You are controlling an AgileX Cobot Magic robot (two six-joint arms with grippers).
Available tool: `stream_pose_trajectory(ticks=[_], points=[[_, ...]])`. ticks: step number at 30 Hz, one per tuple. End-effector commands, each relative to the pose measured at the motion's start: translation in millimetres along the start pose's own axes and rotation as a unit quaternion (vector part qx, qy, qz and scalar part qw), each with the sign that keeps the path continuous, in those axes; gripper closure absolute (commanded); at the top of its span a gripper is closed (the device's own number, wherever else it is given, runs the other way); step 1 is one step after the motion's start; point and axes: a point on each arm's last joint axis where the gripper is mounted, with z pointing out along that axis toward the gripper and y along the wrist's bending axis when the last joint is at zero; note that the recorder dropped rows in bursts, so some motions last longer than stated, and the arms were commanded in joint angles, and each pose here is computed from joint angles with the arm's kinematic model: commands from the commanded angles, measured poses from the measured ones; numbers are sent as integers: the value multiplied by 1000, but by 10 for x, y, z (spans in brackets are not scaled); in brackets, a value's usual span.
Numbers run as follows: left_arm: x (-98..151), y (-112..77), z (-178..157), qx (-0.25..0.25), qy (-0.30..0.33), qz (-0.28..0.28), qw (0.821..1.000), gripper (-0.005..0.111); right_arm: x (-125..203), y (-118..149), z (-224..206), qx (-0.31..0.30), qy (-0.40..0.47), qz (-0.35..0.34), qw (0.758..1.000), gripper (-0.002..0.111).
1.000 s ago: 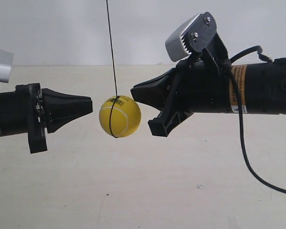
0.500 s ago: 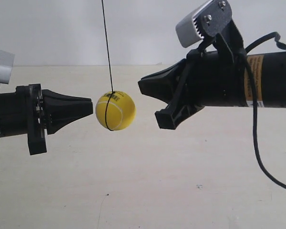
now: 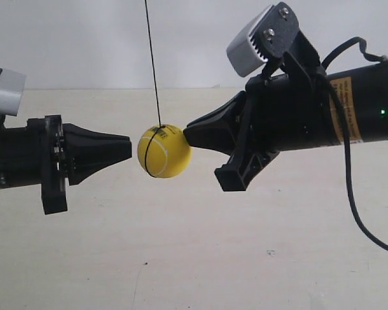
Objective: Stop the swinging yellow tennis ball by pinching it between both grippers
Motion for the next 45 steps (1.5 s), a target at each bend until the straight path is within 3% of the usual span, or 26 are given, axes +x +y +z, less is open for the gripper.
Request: stream_pose_trajectory(ticks=[1, 45], points=[[9, -96, 81, 26, 1, 5, 1000, 102, -8, -16, 17, 3, 3, -2, 1000, 108], [-1, -132, 127, 31, -3, 3, 999, 102, -15, 2, 16, -7, -1, 0, 1000, 108]])
